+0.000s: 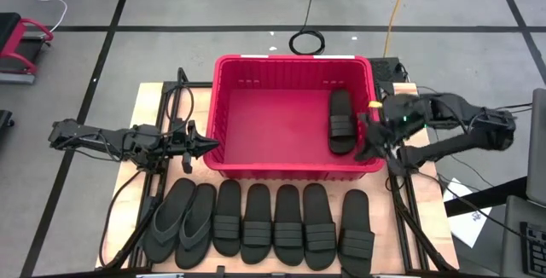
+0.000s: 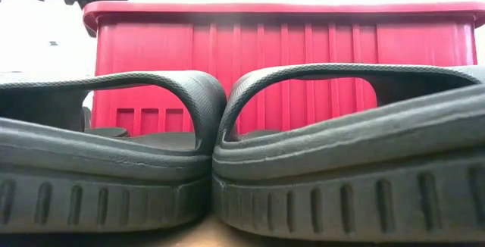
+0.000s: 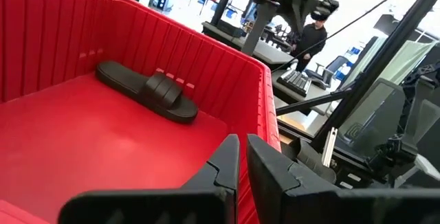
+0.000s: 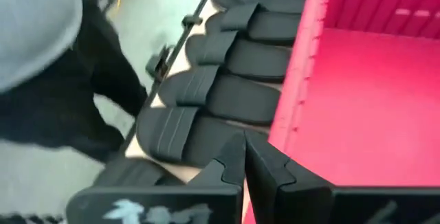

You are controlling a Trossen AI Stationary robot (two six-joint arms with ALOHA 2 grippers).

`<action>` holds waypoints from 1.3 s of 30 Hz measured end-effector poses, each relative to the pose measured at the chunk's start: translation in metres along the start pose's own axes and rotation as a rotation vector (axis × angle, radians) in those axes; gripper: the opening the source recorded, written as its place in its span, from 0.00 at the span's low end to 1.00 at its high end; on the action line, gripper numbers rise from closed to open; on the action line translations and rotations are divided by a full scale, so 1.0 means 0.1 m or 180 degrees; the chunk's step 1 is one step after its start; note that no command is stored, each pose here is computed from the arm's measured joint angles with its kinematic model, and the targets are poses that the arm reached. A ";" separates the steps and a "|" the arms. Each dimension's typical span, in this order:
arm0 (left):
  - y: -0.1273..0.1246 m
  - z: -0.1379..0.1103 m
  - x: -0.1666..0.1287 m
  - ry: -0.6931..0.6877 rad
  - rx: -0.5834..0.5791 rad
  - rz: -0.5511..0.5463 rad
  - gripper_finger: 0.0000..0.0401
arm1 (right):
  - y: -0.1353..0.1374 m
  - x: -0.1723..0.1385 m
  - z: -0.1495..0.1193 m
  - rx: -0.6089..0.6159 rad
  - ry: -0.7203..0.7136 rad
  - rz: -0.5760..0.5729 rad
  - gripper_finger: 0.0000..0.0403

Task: Pick and place slides into bin
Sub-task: Put the black slipper into the red organizer bin

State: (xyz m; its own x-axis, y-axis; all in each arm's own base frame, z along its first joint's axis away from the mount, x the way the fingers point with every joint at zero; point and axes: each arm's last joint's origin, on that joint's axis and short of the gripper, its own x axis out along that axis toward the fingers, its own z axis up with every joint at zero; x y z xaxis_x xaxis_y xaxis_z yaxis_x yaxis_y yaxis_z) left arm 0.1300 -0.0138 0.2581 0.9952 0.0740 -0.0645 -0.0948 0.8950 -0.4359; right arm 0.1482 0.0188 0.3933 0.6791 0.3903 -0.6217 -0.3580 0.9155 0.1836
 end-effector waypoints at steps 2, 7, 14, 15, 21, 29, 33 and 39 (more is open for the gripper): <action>0.00 0.00 0.00 0.0000 -0.0023 0.0002 0.06 | 0.09 0.09 0.00 -0.0120 0.0177 0.0029 0.00; 0.00 0.00 0.00 -0.0001 -0.0030 0.0003 0.06 | 0.26 0.31 -0.04 -0.0015 0.0641 0.0218 0.00; 0.00 0.00 0.00 0.0000 -0.0029 0.0004 0.06 | 0.55 0.47 -0.12 0.0180 0.1203 0.0702 0.00; 0.00 0.00 0.00 0.0001 -0.0021 0.0007 0.06 | 0.59 0.50 -0.12 0.0183 0.1255 0.0752 0.00; 0.02 -0.05 0.00 0.0148 0.0004 0.0086 0.06 | 0.86 0.72 -0.16 0.0096 0.1616 0.1071 0.00; 0.03 -0.07 0.00 0.0236 0.0008 0.0048 0.06 | 0.95 1.08 -0.33 0.0457 0.1767 0.1025 0.00; 0.03 -0.07 0.00 0.0239 0.0008 0.0043 0.06 | 0.96 1.30 -0.54 0.0722 0.1774 0.1186 0.00; 0.01 -0.07 -0.01 0.0319 0.0049 -0.0105 0.06 | 0.95 1.57 -0.81 0.0946 0.1453 0.1337 0.00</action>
State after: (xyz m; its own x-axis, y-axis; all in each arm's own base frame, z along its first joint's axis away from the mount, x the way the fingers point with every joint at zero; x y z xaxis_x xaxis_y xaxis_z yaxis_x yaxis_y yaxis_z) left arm 0.1292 -0.0158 0.2509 0.9901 0.0006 -0.1402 -0.0608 0.9029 -0.4254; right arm 0.1691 0.1594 0.2517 0.1599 0.6972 -0.6988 -0.2966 0.7091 0.6397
